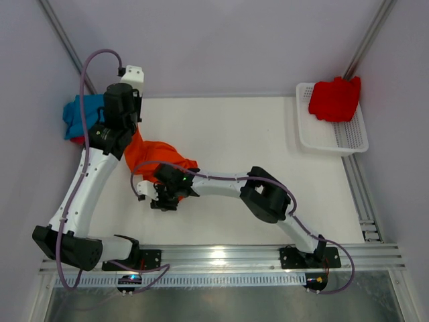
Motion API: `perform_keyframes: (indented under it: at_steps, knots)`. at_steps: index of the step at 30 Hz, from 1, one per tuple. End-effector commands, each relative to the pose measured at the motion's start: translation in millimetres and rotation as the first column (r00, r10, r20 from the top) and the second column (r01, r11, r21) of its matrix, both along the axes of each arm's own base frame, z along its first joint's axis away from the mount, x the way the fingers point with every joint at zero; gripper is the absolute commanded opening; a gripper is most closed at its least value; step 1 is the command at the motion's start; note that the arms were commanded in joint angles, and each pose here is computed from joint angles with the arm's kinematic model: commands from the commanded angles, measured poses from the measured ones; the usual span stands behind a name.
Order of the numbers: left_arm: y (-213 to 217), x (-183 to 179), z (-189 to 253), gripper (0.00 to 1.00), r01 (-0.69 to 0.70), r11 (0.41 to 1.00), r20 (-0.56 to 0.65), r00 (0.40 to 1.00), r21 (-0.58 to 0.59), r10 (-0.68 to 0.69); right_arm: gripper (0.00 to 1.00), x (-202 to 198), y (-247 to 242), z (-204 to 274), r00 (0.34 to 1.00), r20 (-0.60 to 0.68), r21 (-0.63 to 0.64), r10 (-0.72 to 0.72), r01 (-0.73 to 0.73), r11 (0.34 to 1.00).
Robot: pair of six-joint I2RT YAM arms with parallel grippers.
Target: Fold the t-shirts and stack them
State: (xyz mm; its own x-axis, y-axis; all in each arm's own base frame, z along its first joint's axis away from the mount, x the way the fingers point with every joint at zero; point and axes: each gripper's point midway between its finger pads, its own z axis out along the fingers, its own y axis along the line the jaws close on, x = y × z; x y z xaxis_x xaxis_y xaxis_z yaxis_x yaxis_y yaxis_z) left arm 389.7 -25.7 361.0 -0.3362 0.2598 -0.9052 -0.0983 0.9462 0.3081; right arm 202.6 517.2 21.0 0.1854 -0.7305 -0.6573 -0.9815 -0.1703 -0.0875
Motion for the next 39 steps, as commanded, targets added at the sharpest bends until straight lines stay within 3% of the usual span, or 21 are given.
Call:
perform_keyframes:
  at_steps: [1,4,5,11,13,19,22,28,39]
  knots:
    - [-3.7,-3.0,8.3,0.00,0.021,0.999,0.028,0.999,-0.029,-0.021,0.39,2.1,-15.9,-54.5,0.998,-0.015,-0.122,-0.067,0.065,0.990]
    - [-5.8,-4.9,7.3,0.00,0.032,0.999,0.022,0.999,-0.040,-0.031,0.05,3.2,-20.0,-61.4,0.997,-0.015,-0.151,-0.082,0.079,0.985]
    - [-4.5,-5.8,9.8,0.00,0.027,0.999,0.028,0.999,-0.038,-0.026,0.03,5.3,-21.5,-61.7,0.995,-0.010,-0.156,-0.098,0.095,0.983]
    - [2.6,-7.2,13.9,0.00,0.000,1.000,0.038,0.999,-0.008,0.001,0.03,20.2,-41.4,-51.7,0.978,0.082,-0.201,-0.190,0.203,0.958]
    - [4.2,-7.9,14.7,0.00,-0.006,1.000,0.044,0.999,-0.002,0.006,0.03,36.7,-52.8,-41.8,0.957,0.174,-0.205,-0.231,0.264,0.942]
    - [10.3,-10.5,17.1,0.00,-0.020,1.000,0.047,0.999,0.015,0.019,0.03,103.0,-117.1,10.3,0.796,0.471,-0.159,-0.381,0.501,0.850]
    - [16.3,-10.8,29.2,0.00,-0.039,0.998,0.065,0.997,0.048,0.036,0.03,132.2,-147.4,38.6,0.719,0.535,-0.130,-0.443,0.588,0.798]
    - [22.7,-12.2,37.6,0.00,-0.062,0.995,0.080,0.995,0.083,0.055,0.03,166.5,-178.1,65.0,0.660,0.516,-0.081,-0.546,0.672,0.736]
    - [27.0,-4.0,36.1,0.00,-0.090,0.990,0.089,0.993,0.109,0.081,0.03,193.8,-199.9,115.0,0.584,0.509,0.011,-0.633,0.731,0.683]
